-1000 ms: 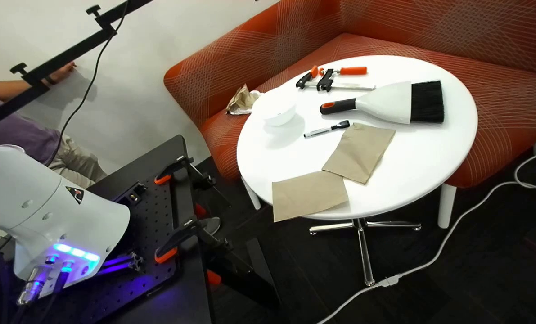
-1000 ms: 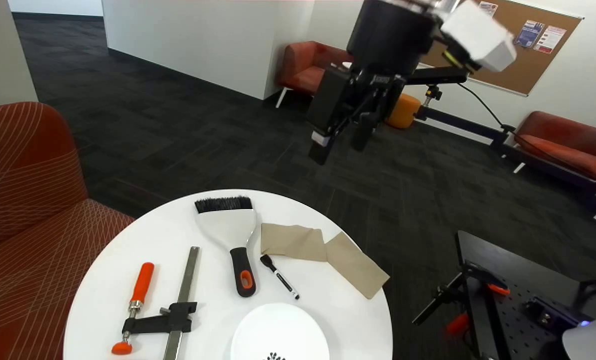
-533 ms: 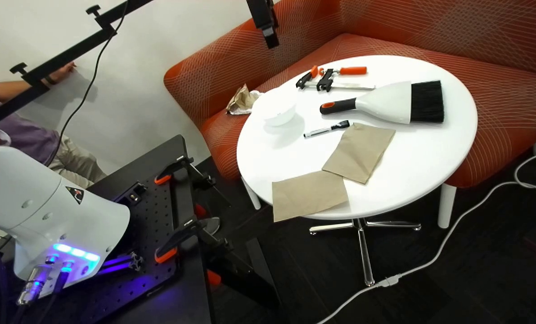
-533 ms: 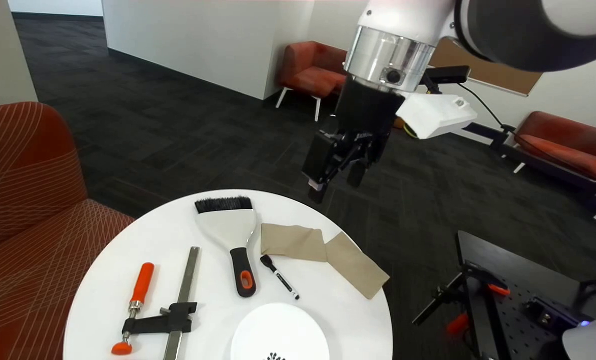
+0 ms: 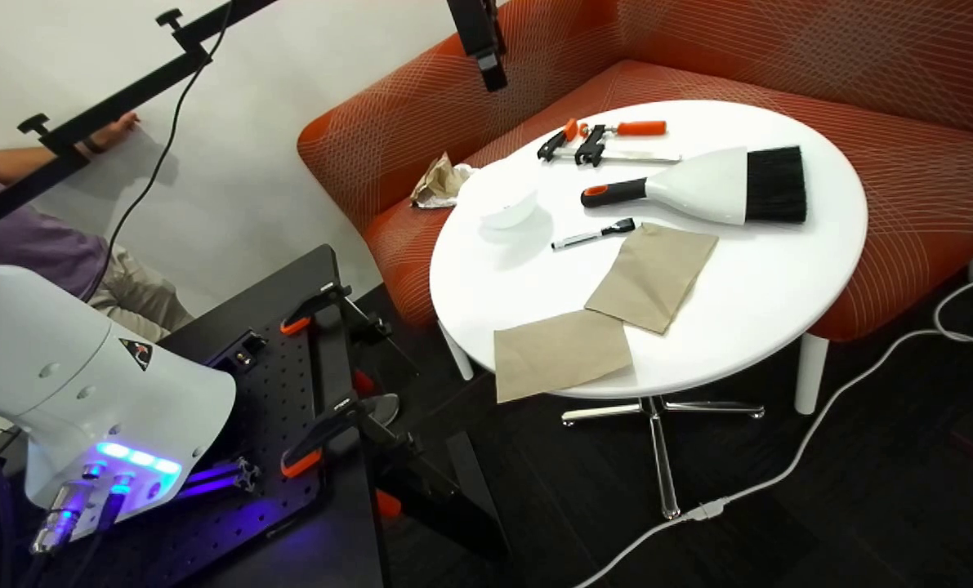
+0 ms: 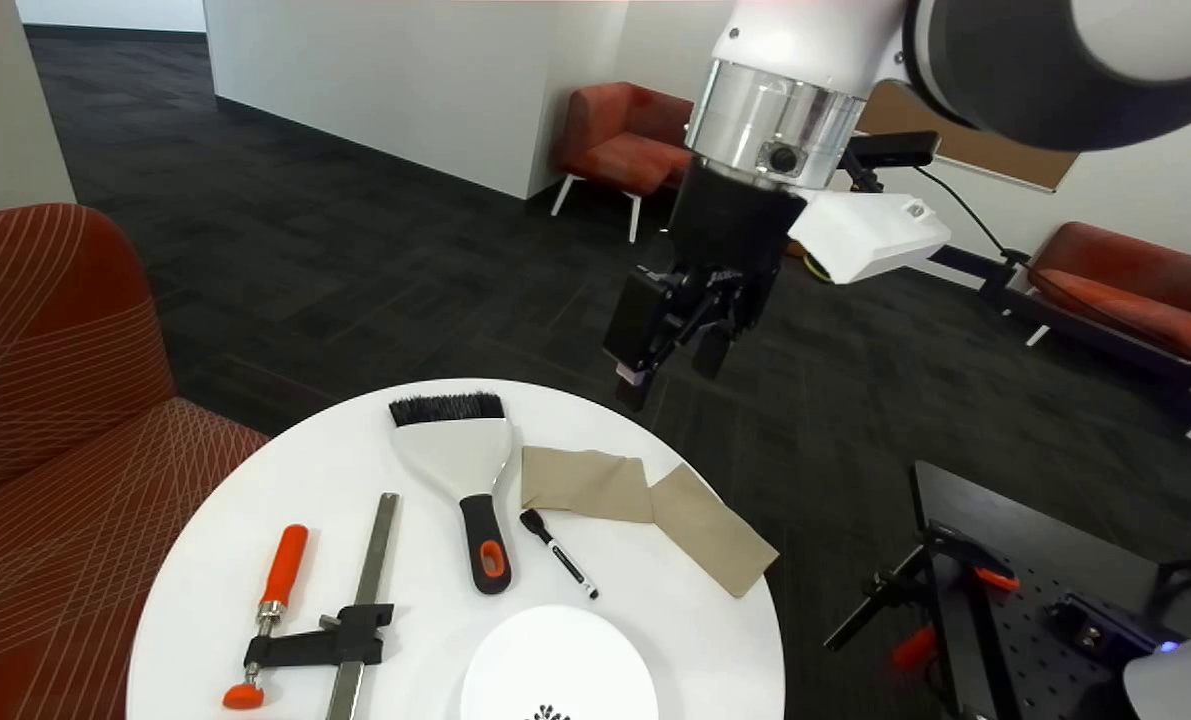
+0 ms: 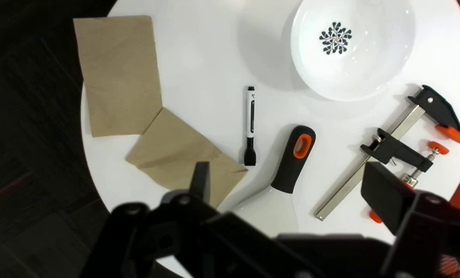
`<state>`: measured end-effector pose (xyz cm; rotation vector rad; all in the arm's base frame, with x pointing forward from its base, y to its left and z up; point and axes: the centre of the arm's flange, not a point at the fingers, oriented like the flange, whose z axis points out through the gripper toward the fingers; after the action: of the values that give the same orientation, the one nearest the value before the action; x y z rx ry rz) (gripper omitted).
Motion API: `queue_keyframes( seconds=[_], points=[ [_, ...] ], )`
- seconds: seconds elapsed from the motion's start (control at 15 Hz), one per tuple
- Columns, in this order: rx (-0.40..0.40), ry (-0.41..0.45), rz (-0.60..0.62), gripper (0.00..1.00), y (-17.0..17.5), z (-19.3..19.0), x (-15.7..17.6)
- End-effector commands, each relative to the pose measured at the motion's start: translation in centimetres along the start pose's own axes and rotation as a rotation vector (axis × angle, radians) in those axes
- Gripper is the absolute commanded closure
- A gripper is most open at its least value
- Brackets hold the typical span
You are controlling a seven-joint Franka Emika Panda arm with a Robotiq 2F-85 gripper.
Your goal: Put the small thing on the table in the bowl
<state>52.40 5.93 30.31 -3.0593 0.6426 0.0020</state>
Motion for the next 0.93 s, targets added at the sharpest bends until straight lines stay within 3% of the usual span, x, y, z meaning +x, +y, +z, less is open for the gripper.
queue_keyframes(
  seconds=[0.0,0.87],
  points=[
    [-0.001,-0.008,-0.006,0.00,-0.4,2.4,1.1],
    [0.028,0.022,0.023,0.00,2.3,15.0,4.4]
  ],
)
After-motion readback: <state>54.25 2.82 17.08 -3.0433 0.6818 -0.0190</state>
